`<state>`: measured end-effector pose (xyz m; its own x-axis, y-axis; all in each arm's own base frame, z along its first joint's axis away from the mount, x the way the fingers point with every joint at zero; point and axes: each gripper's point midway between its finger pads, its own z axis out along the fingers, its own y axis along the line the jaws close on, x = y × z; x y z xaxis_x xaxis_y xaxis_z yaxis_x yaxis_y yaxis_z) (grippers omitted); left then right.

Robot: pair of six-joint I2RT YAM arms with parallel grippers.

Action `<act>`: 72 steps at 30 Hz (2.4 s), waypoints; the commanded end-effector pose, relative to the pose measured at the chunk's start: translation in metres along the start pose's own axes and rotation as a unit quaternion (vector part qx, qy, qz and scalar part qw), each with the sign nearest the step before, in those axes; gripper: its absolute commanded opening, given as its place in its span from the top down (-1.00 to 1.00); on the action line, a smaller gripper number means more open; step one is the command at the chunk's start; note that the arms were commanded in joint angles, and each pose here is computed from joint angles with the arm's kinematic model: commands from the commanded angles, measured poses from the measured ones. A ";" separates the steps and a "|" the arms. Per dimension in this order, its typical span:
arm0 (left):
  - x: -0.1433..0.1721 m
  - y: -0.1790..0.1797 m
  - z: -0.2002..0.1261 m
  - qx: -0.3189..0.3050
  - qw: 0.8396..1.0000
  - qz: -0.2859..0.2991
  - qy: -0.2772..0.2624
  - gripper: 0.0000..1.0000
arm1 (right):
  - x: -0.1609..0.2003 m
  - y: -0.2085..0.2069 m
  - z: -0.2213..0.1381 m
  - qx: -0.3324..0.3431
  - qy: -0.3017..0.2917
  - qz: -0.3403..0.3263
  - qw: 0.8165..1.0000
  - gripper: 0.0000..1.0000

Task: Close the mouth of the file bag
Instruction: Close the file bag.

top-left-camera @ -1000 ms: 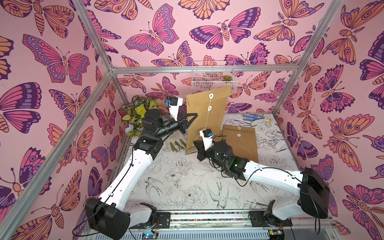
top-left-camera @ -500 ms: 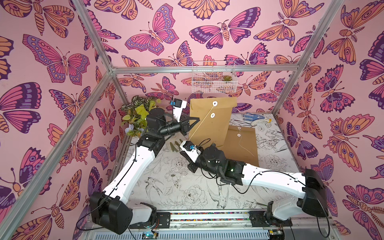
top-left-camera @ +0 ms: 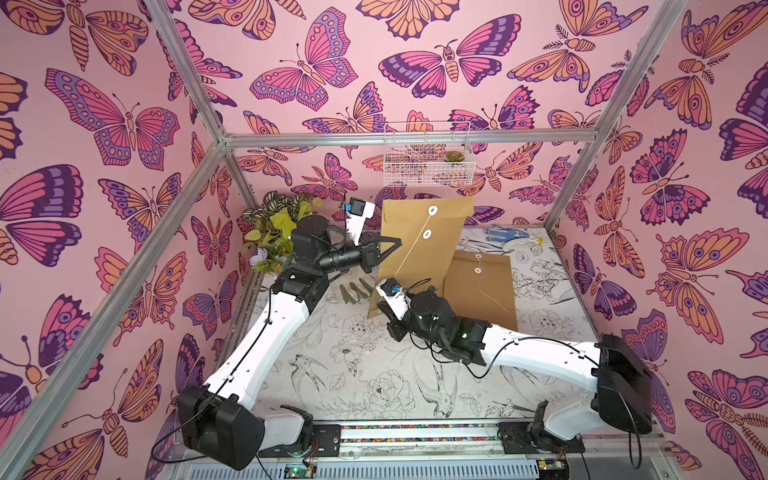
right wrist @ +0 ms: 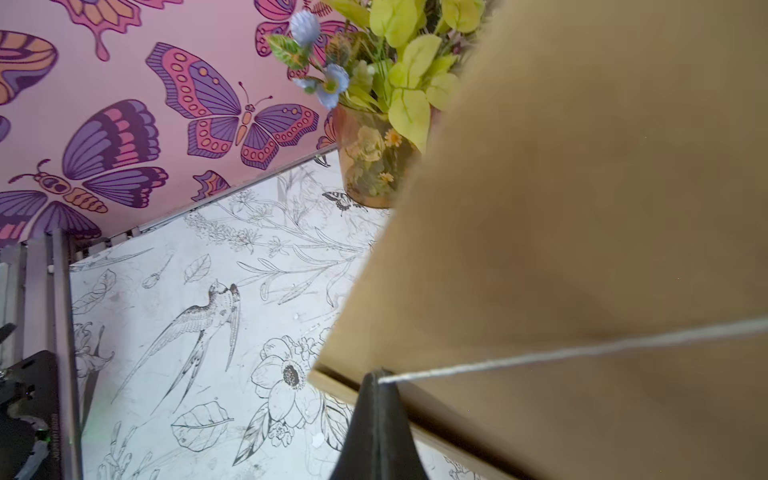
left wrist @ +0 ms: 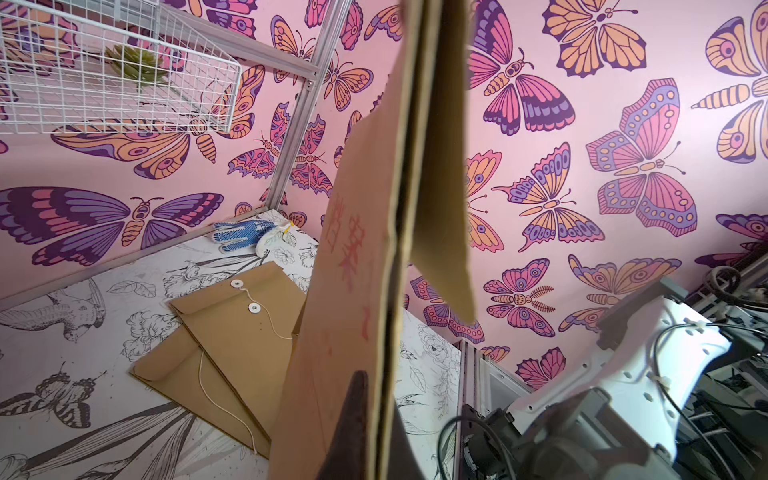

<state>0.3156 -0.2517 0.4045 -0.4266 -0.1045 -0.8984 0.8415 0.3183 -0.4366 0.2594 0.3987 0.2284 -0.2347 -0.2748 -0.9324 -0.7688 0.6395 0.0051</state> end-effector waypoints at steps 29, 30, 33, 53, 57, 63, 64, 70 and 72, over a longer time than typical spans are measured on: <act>-0.019 -0.004 -0.042 0.027 0.996 -0.080 -0.034 1.00 | 0.040 -0.131 -0.048 0.081 0.033 0.108 0.990 1.00; -0.018 -0.004 -0.042 0.031 0.995 -0.085 -0.032 1.00 | 0.039 -0.136 -0.051 0.082 0.031 0.122 0.989 1.00; -0.013 -0.005 -0.041 0.042 0.995 -0.090 -0.023 1.00 | 0.034 -0.151 -0.059 0.096 0.019 0.159 0.982 1.00; 0.027 0.023 -0.039 0.023 0.991 -0.133 0.002 1.00 | -0.039 -0.227 -0.106 0.233 -0.009 0.160 0.959 1.00; 0.036 0.029 -0.038 0.018 0.990 -0.141 0.008 1.00 | -0.057 -0.229 -0.126 0.250 -0.019 0.140 0.958 1.00; 0.049 0.024 -0.041 0.024 0.989 -0.148 0.016 1.00 | -0.080 -0.234 -0.141 0.271 -0.020 0.108 0.956 1.00; 0.051 0.023 -0.041 0.026 0.988 -0.151 0.018 1.00 | -0.084 -0.235 -0.143 0.274 -0.022 0.102 0.956 1.00; 0.058 0.015 -0.043 0.033 0.987 -0.153 0.023 1.00 | -0.106 -0.240 -0.141 0.278 -0.035 0.082 0.957 1.00; 0.061 0.012 -0.041 0.037 0.987 -0.155 0.027 1.00 | -0.113 -0.241 -0.138 0.276 -0.036 0.079 0.957 1.00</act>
<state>0.2984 -0.2122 0.3425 -0.7016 -0.1566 -0.6951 0.6571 0.2353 -0.7162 0.3825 0.1772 0.3748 -0.2751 -0.0739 -0.9586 -0.2996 0.9540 0.0125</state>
